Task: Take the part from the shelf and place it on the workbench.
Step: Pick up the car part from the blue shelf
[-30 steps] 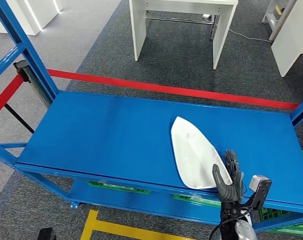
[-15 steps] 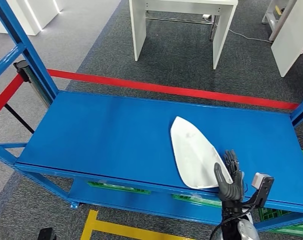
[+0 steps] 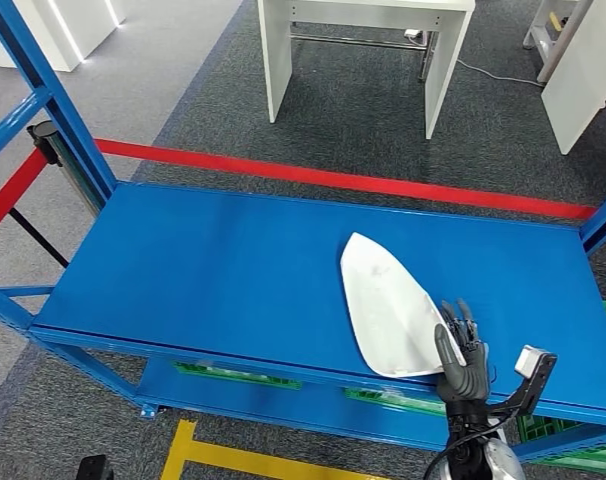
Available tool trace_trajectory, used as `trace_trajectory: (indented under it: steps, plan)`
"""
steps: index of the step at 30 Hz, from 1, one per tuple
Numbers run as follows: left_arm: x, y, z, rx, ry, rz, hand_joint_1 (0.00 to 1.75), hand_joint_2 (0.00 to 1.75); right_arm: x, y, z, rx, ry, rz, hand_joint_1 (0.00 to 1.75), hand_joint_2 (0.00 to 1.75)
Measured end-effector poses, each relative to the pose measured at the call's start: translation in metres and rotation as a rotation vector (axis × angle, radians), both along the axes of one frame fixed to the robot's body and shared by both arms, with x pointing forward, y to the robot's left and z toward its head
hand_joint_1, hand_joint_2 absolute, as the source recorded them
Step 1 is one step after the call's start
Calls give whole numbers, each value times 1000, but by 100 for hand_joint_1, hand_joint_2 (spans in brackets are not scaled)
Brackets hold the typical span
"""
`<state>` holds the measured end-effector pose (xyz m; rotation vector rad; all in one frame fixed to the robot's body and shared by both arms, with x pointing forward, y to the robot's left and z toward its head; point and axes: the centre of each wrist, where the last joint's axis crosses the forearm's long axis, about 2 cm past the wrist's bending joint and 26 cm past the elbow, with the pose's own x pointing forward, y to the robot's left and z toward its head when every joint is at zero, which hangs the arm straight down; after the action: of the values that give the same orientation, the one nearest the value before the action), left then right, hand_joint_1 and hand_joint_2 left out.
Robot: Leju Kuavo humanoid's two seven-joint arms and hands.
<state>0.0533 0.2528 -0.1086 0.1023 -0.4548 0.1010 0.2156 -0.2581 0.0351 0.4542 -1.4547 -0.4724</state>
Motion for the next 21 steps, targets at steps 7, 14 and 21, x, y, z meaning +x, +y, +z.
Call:
trace_trajectory:
  steps: [7, 14, 21]
  plan:
    - [1, 0, 0, 0, -2, -9, 0, 0, 0, -3, 0, -8, 2, 6, 170, 175]
    - [1, 0, 0, 1, -3, -15, 0, 0, -1, -5, 0, -18, 6, 18, 175, 175]
    - [1, 0, 0, 1, -3, -14, 0, 0, 0, -7, 1, -26, 20, 4, 1, 175]
